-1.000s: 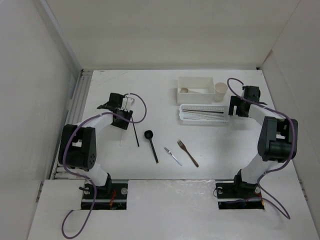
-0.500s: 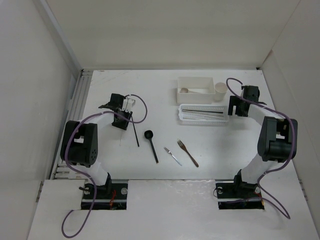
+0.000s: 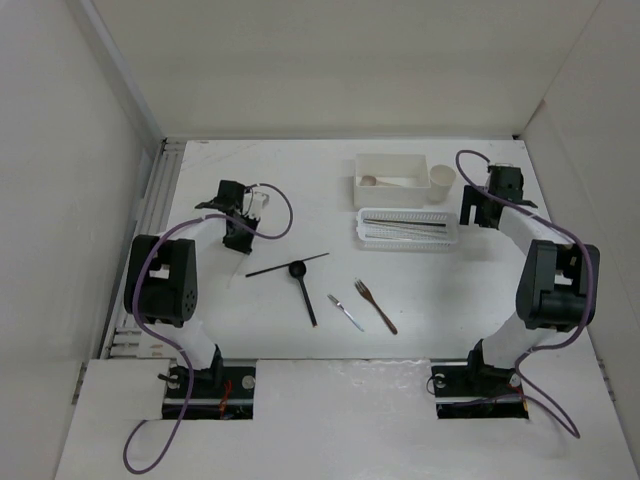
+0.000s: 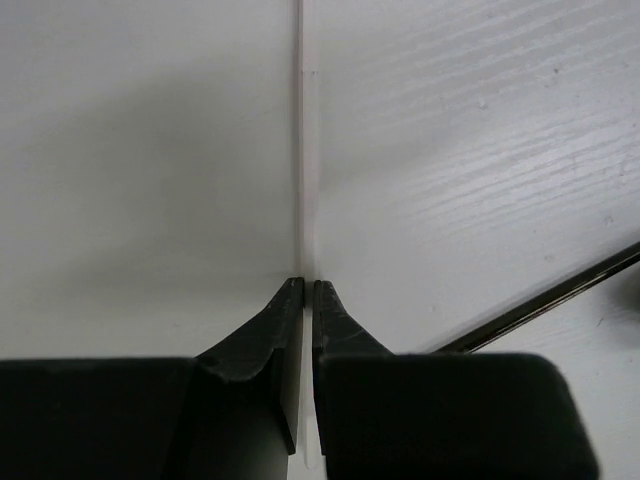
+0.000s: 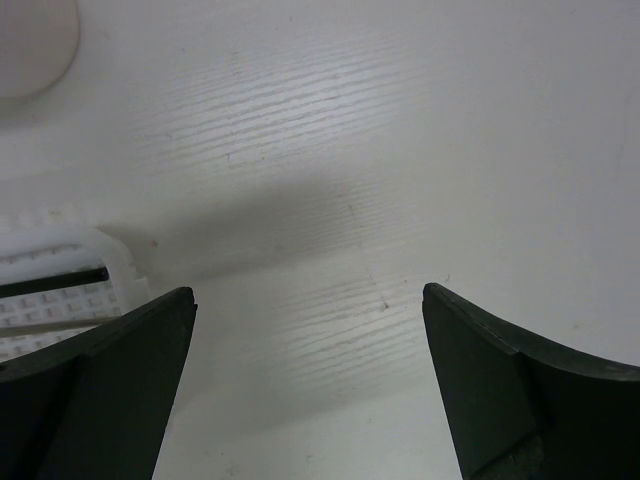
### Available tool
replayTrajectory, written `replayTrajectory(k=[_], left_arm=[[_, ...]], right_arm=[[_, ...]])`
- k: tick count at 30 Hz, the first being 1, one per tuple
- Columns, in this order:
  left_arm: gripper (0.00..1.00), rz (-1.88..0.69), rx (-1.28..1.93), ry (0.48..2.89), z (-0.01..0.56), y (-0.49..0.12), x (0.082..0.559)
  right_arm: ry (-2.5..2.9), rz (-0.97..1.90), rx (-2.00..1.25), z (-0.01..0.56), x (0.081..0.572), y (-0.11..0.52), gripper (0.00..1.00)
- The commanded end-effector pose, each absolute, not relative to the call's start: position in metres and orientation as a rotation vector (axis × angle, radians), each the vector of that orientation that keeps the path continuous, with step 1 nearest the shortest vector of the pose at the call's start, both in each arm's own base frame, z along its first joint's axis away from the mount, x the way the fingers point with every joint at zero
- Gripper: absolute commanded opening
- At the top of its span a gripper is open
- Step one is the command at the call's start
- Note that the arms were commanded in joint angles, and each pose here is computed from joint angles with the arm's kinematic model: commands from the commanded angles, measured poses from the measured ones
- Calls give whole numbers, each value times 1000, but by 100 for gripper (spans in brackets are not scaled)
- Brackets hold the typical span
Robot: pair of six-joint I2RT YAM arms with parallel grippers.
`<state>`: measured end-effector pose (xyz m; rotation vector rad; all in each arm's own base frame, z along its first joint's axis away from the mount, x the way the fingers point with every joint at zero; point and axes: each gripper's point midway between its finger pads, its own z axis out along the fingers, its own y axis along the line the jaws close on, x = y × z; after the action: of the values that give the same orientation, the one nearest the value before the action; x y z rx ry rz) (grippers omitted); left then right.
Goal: Sort the eating utensils into containers
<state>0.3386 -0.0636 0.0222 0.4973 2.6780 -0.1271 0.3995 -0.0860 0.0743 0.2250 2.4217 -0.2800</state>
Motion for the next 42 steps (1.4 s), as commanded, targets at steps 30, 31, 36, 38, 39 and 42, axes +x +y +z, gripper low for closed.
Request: replayTrajectory(k=[30, 31, 36, 38, 39, 42], left_arm=[[0, -518, 1612, 1484, 197, -451, 410], [0, -529, 1615, 1477, 194, -453, 409], [0, -502, 1658, 1405, 168, -482, 400], [0, -468, 1657, 1392, 163, -487, 402], [0, -456, 1679, 1385, 158, -488, 398], [0, -437, 1715, 1407, 139, -482, 396]], right_arm=[[1686, -479, 467, 322, 364, -133, 100], [1667, -482, 490, 324, 360, -135, 100], [1631, -421, 475, 331, 360, -127, 100], [1641, -391, 448, 327, 364, -121, 100], [1652, -376, 448, 321, 365, -119, 100], [1642, -360, 448, 322, 364, -117, 100]])
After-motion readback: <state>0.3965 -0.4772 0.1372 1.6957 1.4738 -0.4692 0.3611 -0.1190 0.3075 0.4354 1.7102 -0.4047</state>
